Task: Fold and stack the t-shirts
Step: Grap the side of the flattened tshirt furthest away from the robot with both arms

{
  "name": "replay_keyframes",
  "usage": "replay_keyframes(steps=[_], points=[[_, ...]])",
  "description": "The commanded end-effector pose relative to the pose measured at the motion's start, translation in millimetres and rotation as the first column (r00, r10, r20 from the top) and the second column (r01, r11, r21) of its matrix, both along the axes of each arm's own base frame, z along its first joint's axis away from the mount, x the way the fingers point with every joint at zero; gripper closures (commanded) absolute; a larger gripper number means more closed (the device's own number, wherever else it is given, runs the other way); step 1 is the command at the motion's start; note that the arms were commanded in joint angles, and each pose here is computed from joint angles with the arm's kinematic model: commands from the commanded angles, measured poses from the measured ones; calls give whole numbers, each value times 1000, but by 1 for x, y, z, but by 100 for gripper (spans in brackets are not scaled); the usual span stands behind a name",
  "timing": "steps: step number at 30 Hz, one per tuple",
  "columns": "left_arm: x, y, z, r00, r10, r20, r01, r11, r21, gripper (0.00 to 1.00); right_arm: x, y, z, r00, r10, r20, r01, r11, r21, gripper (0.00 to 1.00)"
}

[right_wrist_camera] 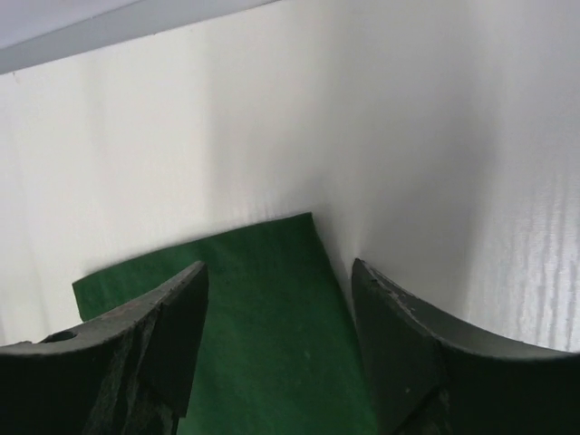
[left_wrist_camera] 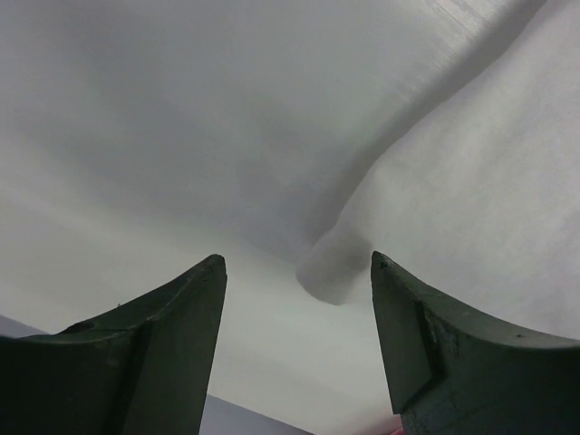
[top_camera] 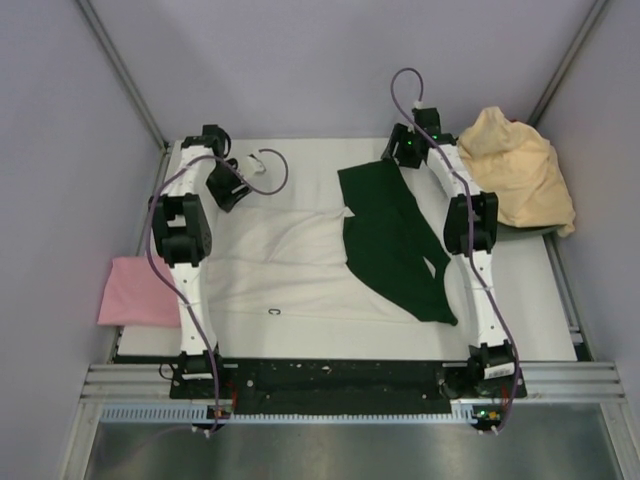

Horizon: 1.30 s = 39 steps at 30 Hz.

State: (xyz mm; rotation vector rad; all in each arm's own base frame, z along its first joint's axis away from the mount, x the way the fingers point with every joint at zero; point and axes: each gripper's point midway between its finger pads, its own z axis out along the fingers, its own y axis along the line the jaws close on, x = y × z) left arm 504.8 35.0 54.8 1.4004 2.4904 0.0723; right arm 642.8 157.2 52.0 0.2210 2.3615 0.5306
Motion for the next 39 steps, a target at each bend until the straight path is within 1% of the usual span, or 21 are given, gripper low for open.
replay_keyframes(steps=[1, 2, 3, 5, 6, 7, 8, 9, 10, 11, 12, 14, 16, 22, 26, 27, 28, 33, 36, 37, 39], points=[[-20, -6, -17, 992, -59, -114, 55, 998, -41, 32, -2, 22, -27, 999, -15, -48, 17, 999, 40, 38], [-24, -8, -21, 989, -65, -132, 58, 997, -53, 33, -2, 23, -29, 999, -13, -52, 15, 998, 55, 42], [-27, -10, -22, 987, -71, -145, 62, 996, -67, 34, -1, 27, -27, 999, -5, -41, 7, 998, 64, 49], [-33, -14, -24, 982, -83, -167, 69, 993, -92, 36, 2, 29, -22, 1000, 0, -22, 1, 997, 74, 65], [-35, -15, -24, 982, -87, -170, 70, 992, -100, 37, 3, 30, -20, 1000, -1, -16, 3, 996, 84, 77], [-35, -15, -24, 982, -86, -171, 70, 993, -99, 40, 4, 32, -19, 1000, 3, -11, -2, 996, 95, 86], [-35, -14, -25, 982, -83, -172, 68, 993, -93, 46, 5, 33, -16, 1000, 3, -4, -3, 995, 105, 97], [-34, -12, -25, 983, -76, -166, 63, 995, -82, 55, 5, 34, -14, 1000, 6, -3, -6, 994, 111, 100], [-32, -11, -24, 985, -67, -158, 56, 996, -74, 67, 5, 36, -11, 1000, 11, 5, -11, 993, 117, 100], [-29, -8, -22, 988, -59, -146, 50, 997, -66, 74, 5, 36, -6, 1000, 14, 11, -15, 993, 121, 100], [-27, -7, -21, 989, -56, -136, 47, 997, -64, 85, 5, 37, 0, 999, 23, 24, -26, 992, 125, 100], [-23, -5, -14, 993, -45, -112, 38, 997, -68, 98, 2, 41, 13, 998, 47, 43, -53, 989, 138, 100], [-21, -6, -3, 995, -45, -83, 39, 996, -79, 100, -2, 46, 34, 994, 84, 76, -96, 982, 162, 100], [-23, -20, 31, 999, -39, -9, 37, 988, -147, 100, -28, 61, 87, 968, 189, 164, -221, 953, 208, 100], [-37, -26, 47, 999, -37, 7, 37, 983, -179, 100, -53, 63, 130, 946, 234, 224, -283, 933, 220, 100], [-40, -27, 51, 999, -37, 15, 39, 982, -183, 100, -61, 63, 125, 946, 243, 213, -290, 930, 225, 100], [-43, -28, 58, 999, -37, 36, 43, 982, -183, 100, -70, 62, 143, 938, 250, 241, -304, 926, 225, 100], [-61, -22, 70, 996, -39, 84, 51, 988, -148, 100, -121, 54, 164, 924, 265, 277, -329, 919, 216, 100], [-76, -22, 74, 995, -45, 83, 57, 989, -139, 100, -160, 46, 171, 921, 274, 278, -335, 920, 202, 100], [-79, -21, 76, 995, -48, 89, 59, 989, -134, 100, -176, 43, 161, 928, 275, 251, -329, 922, 204, 100], [-87, -19, 78, 994, -50, 97, 62, 990, -124, 100, -205, 37, 165, 926, 281, 251, -333, 921, 201, 100]])
